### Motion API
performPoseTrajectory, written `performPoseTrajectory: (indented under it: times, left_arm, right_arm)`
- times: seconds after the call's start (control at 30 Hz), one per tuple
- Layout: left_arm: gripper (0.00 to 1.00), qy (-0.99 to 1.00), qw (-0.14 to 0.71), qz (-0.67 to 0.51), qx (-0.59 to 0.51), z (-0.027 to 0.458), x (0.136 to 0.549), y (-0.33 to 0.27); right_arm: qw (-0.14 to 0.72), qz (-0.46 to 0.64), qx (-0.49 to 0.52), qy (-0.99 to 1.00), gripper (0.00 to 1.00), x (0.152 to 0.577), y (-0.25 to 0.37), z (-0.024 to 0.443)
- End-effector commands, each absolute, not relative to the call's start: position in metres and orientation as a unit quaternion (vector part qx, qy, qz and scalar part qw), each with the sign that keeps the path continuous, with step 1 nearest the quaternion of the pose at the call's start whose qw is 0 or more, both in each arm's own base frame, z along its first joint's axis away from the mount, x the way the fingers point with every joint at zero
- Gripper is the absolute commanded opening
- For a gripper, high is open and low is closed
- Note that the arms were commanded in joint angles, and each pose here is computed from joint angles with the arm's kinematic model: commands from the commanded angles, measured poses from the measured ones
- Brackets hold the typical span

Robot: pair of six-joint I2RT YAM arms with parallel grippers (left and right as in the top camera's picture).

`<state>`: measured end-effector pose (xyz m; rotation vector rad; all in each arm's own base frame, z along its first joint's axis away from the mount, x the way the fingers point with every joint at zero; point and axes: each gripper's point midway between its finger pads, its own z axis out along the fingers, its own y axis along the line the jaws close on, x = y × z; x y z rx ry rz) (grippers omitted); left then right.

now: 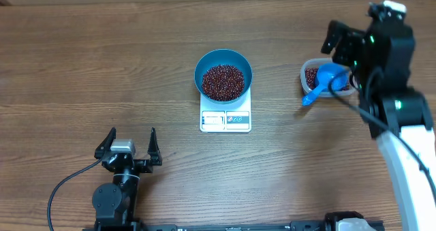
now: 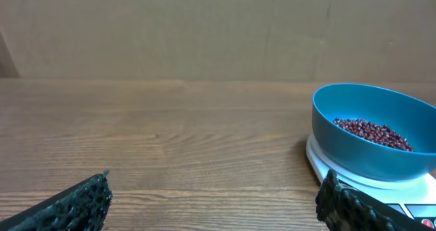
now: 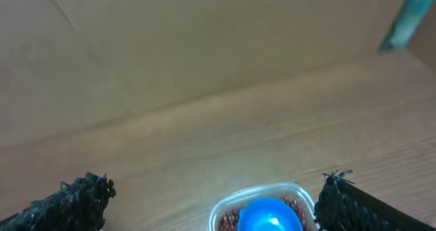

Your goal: Scoop item into bowl and weigh 150g on scale

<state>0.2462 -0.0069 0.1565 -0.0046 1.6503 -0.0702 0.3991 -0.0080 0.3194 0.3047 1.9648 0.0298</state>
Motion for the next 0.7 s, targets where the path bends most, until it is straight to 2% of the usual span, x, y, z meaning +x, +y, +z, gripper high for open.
performPoseTrajectory:
  times: [0.0,0.33,0.67]
  left_arm:
    - [0.99,0.733,0.679,-0.018,0.001,0.156,0.246,-0.004]
    - [0.99,0.733,0.679,-0.018,0.001,0.156,0.246,-0.004]
    - [1.00,0.733,0.679,-0.018,0.001,0.156,0.246,-0.004]
  right_arm:
    - [0.567,0.035,0.099,0.817,1.00,0.385,-0.001,0.304]
    - [0.691,0.066,0.086,0.715,1.00,0.330,0.002,0.286]
    - [0.719,0.070,0.085,0.686,1.00,0.281,0.000,0.239]
